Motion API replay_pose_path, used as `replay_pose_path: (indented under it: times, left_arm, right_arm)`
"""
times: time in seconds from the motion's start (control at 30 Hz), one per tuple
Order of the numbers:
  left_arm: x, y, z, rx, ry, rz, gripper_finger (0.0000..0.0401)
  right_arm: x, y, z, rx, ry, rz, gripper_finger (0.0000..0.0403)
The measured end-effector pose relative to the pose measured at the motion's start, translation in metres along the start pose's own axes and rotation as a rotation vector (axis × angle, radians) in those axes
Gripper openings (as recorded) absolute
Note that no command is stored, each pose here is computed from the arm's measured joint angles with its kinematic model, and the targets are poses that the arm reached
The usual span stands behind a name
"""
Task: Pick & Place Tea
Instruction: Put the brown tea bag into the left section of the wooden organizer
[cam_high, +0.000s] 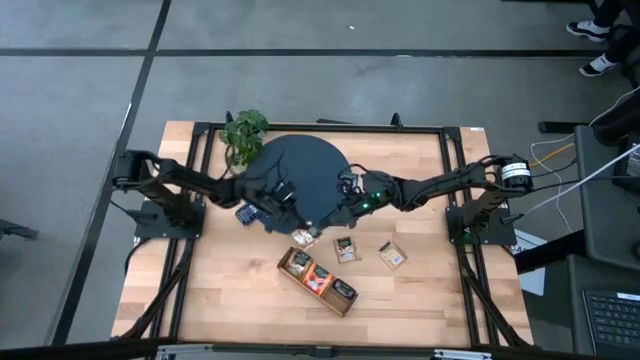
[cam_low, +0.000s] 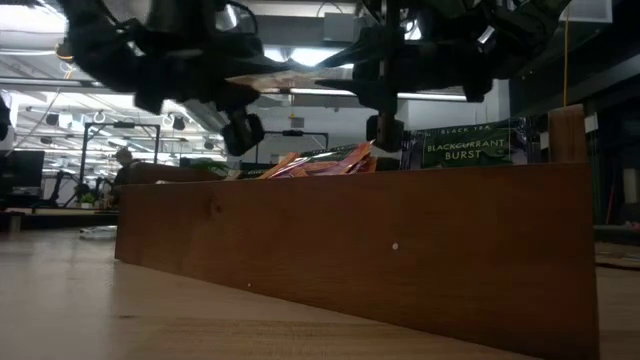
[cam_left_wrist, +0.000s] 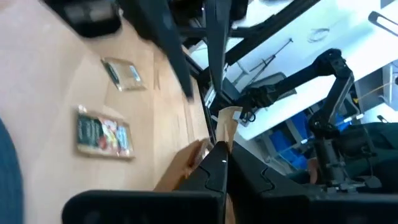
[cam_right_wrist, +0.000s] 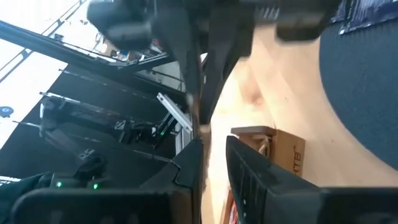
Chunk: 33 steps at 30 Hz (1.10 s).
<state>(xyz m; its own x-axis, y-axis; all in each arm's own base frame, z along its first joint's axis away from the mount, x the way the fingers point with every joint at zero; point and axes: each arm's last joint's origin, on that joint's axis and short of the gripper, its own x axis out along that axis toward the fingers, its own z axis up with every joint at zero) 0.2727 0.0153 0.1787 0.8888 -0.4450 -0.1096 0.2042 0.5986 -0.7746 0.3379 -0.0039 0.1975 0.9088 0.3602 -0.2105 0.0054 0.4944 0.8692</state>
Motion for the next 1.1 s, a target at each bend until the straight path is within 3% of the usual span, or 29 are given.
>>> replay_pose_path:
  times: [0.17, 0.53, 0.73, 0.93, 1.1]
  left_arm:
    - [0.008, -0.011, -0.027, 0.001, -0.010, 0.024, 0.0002]
    - [0.023, -0.036, -0.056, 0.098, -0.087, 0.120, 0.0002]
    - [0.017, -0.033, -0.071, 0.090, -0.132, 0.195, 0.0002]
    - [0.005, -0.034, -0.083, 0.068, -0.233, 0.192, 0.0002]
    - [0.007, -0.033, -0.089, 0.079, -0.223, 0.216, 0.0002]
  right_arm:
    - [0.001, 0.002, -0.001, -0.008, -0.035, -0.015, 0.0070]
    - [0.001, 0.007, 0.005, -0.043, -0.145, 0.010, 0.0070]
    - [0.001, 0.007, 0.005, -0.043, -0.143, 0.008, 0.0070]
    - [0.001, 0.007, 0.005, -0.047, -0.144, 0.008, 0.0070]
    - [0.001, 0.007, 0.005, -0.051, -0.143, 0.007, 0.0070]
